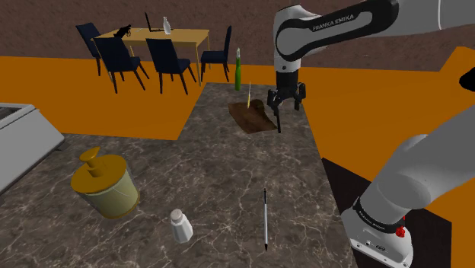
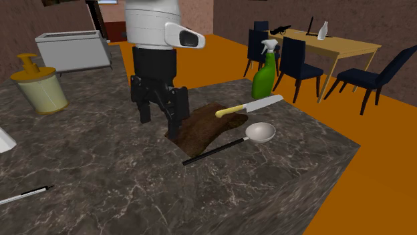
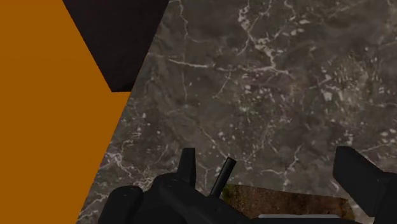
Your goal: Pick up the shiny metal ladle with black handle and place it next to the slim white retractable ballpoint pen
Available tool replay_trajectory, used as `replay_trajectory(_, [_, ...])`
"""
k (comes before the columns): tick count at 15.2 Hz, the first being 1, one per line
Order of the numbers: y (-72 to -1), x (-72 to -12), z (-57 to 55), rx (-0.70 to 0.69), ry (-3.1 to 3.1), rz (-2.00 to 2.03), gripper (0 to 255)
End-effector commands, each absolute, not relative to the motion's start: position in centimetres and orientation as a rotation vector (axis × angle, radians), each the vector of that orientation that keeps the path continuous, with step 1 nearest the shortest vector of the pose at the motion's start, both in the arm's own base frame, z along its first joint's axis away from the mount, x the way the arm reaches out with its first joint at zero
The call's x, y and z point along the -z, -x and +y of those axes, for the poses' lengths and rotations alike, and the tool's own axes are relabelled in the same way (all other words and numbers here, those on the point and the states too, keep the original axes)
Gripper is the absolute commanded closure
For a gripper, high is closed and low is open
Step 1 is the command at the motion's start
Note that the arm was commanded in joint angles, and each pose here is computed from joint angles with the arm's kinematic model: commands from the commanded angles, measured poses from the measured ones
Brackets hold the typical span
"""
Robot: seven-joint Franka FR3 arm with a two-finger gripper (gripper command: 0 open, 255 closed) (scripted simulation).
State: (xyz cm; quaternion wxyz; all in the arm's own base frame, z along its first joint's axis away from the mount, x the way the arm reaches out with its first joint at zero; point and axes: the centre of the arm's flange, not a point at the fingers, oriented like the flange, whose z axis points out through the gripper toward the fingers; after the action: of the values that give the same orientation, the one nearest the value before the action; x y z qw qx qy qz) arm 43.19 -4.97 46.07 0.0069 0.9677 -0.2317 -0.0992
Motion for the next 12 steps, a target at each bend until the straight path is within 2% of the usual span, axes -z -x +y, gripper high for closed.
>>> replay_trajectory(1, [-44.9, -44.8, -6.7, 0.302, -3.003, -0.814, 0])
replay_trajectory(12, [-53.0, -38.9, -16.8, 0.263, -2.835, -1.271, 0])
